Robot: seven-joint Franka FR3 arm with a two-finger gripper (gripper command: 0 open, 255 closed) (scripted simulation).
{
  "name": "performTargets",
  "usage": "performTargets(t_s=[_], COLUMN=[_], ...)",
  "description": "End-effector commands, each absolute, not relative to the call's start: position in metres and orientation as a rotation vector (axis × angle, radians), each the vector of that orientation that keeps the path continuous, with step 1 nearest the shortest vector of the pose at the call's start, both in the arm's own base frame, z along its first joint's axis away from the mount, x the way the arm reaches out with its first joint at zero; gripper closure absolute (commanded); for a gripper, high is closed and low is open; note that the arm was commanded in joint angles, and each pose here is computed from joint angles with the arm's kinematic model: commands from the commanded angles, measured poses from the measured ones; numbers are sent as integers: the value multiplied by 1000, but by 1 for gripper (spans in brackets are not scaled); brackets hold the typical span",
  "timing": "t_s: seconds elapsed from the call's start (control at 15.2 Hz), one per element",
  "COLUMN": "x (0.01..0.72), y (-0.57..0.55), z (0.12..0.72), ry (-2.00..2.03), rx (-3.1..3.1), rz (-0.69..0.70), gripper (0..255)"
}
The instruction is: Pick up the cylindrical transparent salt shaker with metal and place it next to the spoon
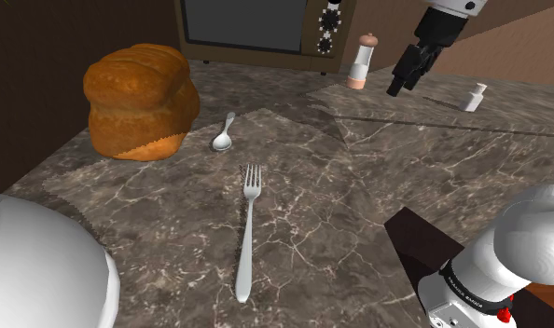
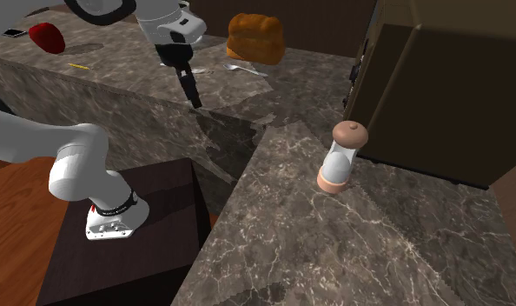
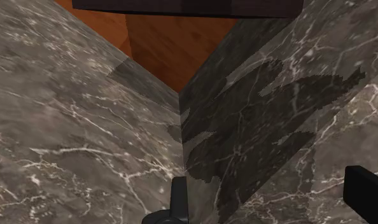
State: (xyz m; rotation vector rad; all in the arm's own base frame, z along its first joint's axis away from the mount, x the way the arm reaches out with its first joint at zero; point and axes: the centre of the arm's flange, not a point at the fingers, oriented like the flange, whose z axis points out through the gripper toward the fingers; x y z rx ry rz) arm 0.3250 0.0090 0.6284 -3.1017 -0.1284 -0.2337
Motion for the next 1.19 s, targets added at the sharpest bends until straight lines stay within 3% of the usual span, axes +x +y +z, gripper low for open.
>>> performTargets(t_s=[0.0,1.12], x=[325,465], y=[9,-141], z=[628,650], ry=[-128,-181], rx=[-3102,-3184], rz=[-234,-356], gripper=[0,0])
